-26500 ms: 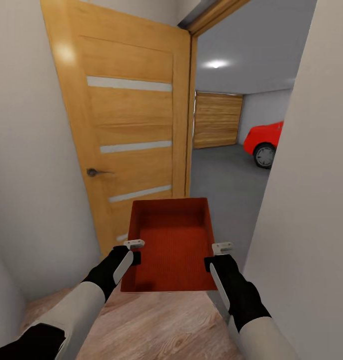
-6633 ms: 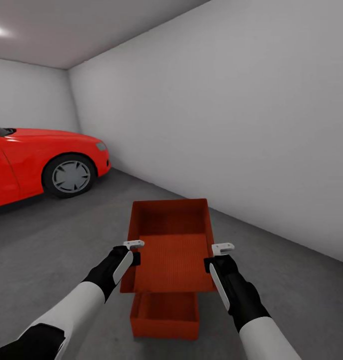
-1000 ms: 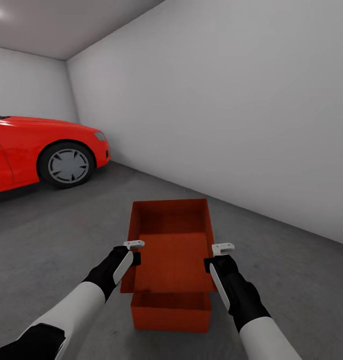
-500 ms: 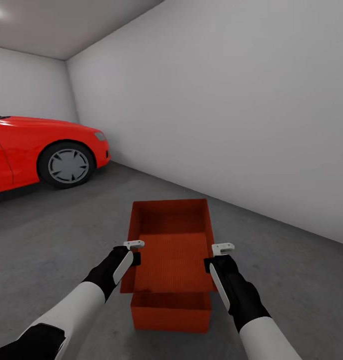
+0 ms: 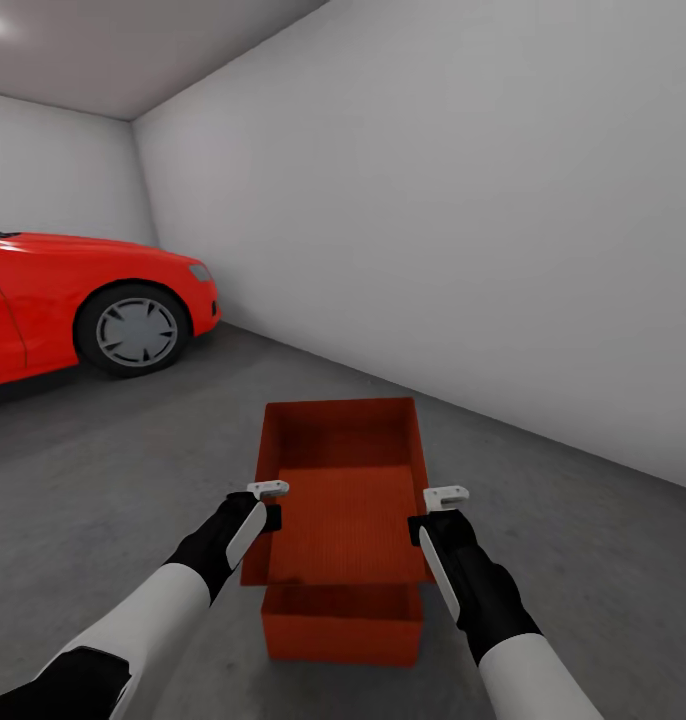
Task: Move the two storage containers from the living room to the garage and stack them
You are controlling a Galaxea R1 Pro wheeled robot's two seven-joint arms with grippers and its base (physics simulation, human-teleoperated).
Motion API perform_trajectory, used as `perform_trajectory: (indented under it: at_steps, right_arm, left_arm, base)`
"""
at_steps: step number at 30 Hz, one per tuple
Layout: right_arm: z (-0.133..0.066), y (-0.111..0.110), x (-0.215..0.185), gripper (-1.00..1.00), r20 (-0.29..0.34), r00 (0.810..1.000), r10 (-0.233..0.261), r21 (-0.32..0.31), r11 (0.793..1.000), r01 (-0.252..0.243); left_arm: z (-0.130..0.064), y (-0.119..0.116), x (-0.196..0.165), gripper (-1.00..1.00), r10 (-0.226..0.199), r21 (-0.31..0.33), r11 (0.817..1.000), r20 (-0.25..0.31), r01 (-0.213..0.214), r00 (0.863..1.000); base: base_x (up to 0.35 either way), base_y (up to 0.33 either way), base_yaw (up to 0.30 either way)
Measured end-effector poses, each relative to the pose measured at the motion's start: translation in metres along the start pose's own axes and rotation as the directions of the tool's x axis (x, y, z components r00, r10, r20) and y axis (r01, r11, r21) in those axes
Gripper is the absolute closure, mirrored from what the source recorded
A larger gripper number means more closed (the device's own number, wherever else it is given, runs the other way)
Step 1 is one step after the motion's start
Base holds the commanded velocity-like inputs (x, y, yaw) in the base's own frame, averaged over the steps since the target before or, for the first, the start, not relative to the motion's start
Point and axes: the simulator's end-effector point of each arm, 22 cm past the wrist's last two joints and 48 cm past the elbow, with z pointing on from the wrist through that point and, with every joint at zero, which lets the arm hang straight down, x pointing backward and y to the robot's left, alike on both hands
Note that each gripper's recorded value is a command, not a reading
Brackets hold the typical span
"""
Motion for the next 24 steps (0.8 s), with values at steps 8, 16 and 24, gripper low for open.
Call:
perform_trajectory:
  at_steps: [8,16,24]
  right_arm:
    - [0.0,0.0,0.0,1.0,0.0,1.0,0.0,0.0,1.0,0.0]
    - [0.001,0.001,0.002,1.0,-0.001,1.0,0.001,-0.001,1.0,-0.001]
    - [0.014,0.004,0.017,1.0,-0.02,1.0,-0.002,-0.003,1.0,0.002]
  left_arm:
    - [0.0,0.0,0.0,1.0,0.0,0.0,1.0,0.0,0.0,1.0]
    - [0.001,0.0,0.002,1.0,0.001,0.0,1.0,-0.001,-0.001,1.0]
    - [0.015,0.001,0.017,1.0,0.002,-0.003,1.0,-0.021,-0.002,1.0]
  base:
    - [0.057,0.0,0.0]
    - [0.001,0.0,0.0]
    - [0.0,0.0,0.0]
